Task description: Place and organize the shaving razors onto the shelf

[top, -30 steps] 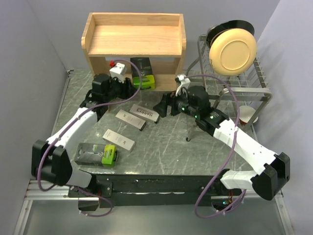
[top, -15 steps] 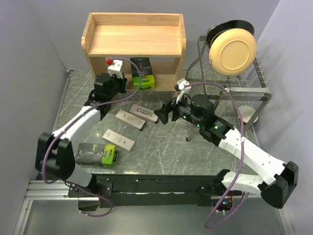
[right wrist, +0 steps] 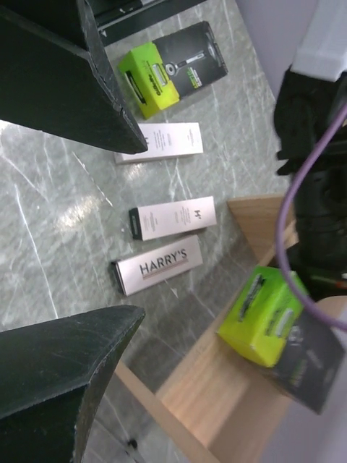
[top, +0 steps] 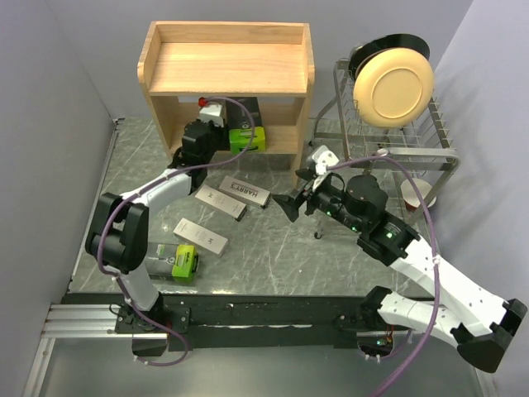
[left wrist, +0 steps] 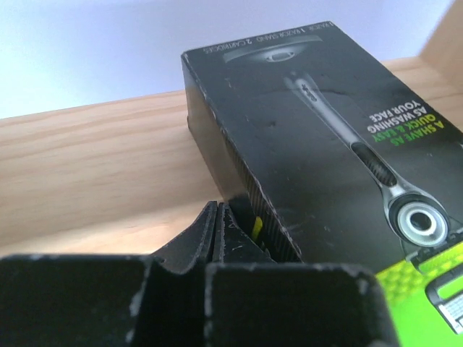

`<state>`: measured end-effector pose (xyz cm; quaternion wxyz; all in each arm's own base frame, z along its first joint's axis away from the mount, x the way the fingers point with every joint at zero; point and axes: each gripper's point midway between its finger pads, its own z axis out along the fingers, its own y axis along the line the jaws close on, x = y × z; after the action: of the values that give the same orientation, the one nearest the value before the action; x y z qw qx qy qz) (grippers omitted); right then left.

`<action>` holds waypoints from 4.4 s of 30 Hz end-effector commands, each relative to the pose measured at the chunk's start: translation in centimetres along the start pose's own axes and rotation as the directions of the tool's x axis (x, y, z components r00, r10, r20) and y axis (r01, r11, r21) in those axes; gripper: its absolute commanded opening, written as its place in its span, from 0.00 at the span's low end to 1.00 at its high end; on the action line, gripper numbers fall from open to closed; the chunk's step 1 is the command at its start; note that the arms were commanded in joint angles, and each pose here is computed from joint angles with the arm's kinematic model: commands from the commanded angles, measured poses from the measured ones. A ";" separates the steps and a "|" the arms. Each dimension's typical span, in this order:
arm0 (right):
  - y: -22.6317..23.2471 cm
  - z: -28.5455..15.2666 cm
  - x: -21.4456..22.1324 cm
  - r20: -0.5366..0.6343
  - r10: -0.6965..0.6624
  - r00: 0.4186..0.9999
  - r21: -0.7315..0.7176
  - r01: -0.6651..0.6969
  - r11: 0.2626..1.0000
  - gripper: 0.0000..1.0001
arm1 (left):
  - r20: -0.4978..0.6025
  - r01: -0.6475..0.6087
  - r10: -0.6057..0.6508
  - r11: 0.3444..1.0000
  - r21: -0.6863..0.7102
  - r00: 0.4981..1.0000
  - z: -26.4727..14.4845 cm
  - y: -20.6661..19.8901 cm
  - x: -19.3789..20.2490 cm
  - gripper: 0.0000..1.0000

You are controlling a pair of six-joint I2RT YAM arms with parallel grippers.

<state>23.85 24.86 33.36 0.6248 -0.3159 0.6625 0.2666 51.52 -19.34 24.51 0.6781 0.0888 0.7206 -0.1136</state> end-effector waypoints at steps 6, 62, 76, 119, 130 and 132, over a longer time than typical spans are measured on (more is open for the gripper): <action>0.3 -0.9 0.1 0.000 -0.073 0.997 -0.025 0.073 0.997 0.93 | 0.081 0.065 -0.076 0.989 0.129 0.994 2.2 -6.3 -2.5 0.01; 12.8 8.8 5.0 -0.243 0.313 0.918 -0.422 -0.390 0.818 0.94 | -0.426 0.190 -0.339 0.916 -0.354 0.839 -27.8 6.7 3.0 0.97; 23.2 14.2 20.0 -0.796 0.459 0.395 -0.120 -0.846 0.520 0.74 | -0.177 0.542 -0.837 0.480 -0.690 0.517 -31.9 12.5 7.7 0.98; 22.3 16.4 23.8 -0.791 0.583 0.184 0.112 -0.894 0.434 0.47 | -0.106 0.625 -0.787 0.556 -0.548 0.608 -32.6 12.5 4.0 0.72; 23.9 18.0 23.7 -0.818 0.542 0.190 0.056 -0.913 0.405 0.22 | -0.146 0.559 -0.825 0.489 -0.669 0.547 -34.8 12.4 6.4 0.78; 24.2 18.2 22.5 -0.822 0.538 0.189 0.028 -0.929 0.369 0.12 | -0.233 0.564 -0.856 0.486 -0.668 0.462 -35.4 10.5 7.5 0.79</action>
<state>17.10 50.65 5.79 -0.0159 -0.1412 0.8517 0.5044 21.90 2.06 18.95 0.3797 -0.3958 0.8201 -0.1631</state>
